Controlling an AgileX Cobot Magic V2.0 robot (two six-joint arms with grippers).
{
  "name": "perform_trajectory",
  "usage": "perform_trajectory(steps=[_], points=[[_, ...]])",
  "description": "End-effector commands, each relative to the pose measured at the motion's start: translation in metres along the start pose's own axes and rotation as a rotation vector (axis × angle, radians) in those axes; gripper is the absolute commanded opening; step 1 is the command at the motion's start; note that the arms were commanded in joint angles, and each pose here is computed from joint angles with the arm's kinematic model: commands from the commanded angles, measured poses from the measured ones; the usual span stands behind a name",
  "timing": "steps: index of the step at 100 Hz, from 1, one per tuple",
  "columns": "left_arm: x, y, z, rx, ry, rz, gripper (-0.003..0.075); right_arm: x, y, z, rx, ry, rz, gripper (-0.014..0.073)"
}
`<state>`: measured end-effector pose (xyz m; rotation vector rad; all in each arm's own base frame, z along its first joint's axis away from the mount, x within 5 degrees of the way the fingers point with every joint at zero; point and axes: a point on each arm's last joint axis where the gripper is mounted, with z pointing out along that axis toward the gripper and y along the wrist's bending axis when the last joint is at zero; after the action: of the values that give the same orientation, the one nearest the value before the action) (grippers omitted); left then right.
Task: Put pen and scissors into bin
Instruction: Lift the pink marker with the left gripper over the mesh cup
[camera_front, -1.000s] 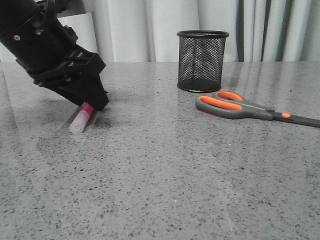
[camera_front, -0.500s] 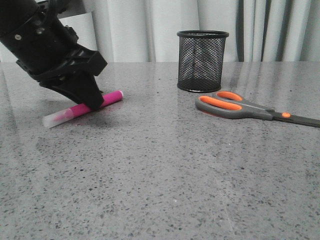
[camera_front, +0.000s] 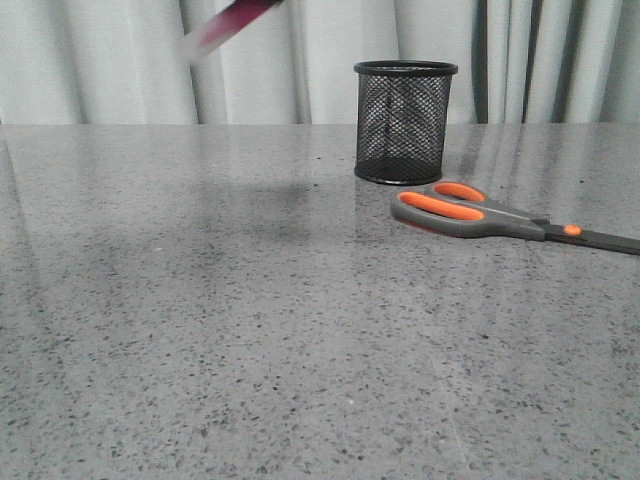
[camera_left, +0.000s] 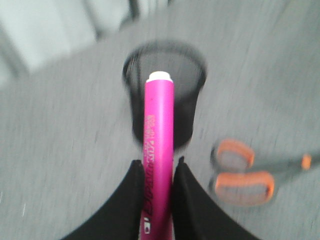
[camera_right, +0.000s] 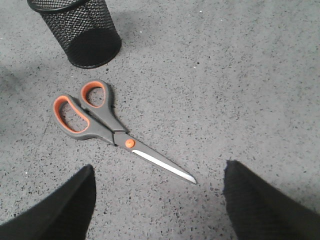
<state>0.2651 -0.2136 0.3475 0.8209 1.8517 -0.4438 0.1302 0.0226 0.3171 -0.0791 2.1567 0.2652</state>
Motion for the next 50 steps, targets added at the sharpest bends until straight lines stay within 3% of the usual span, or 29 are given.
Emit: perform_trajectory(steps=[1, 25, 50], points=[[-0.041, -0.006, -0.002, -0.043, -0.231, -0.012, -0.002, -0.015, 0.002, -0.005, 0.0, -0.086, -0.01, 0.0484], [-0.068, -0.014, 0.048, -0.087, -0.408, -0.058, -0.0019, -0.015, 0.002, -0.005, 0.0, -0.085, -0.01, 0.0484], [-0.075, -0.019, 0.094, -0.088, -0.435, -0.054, -0.0019, -0.015, 0.002, -0.005, 0.0, -0.083, -0.012, 0.0484]])
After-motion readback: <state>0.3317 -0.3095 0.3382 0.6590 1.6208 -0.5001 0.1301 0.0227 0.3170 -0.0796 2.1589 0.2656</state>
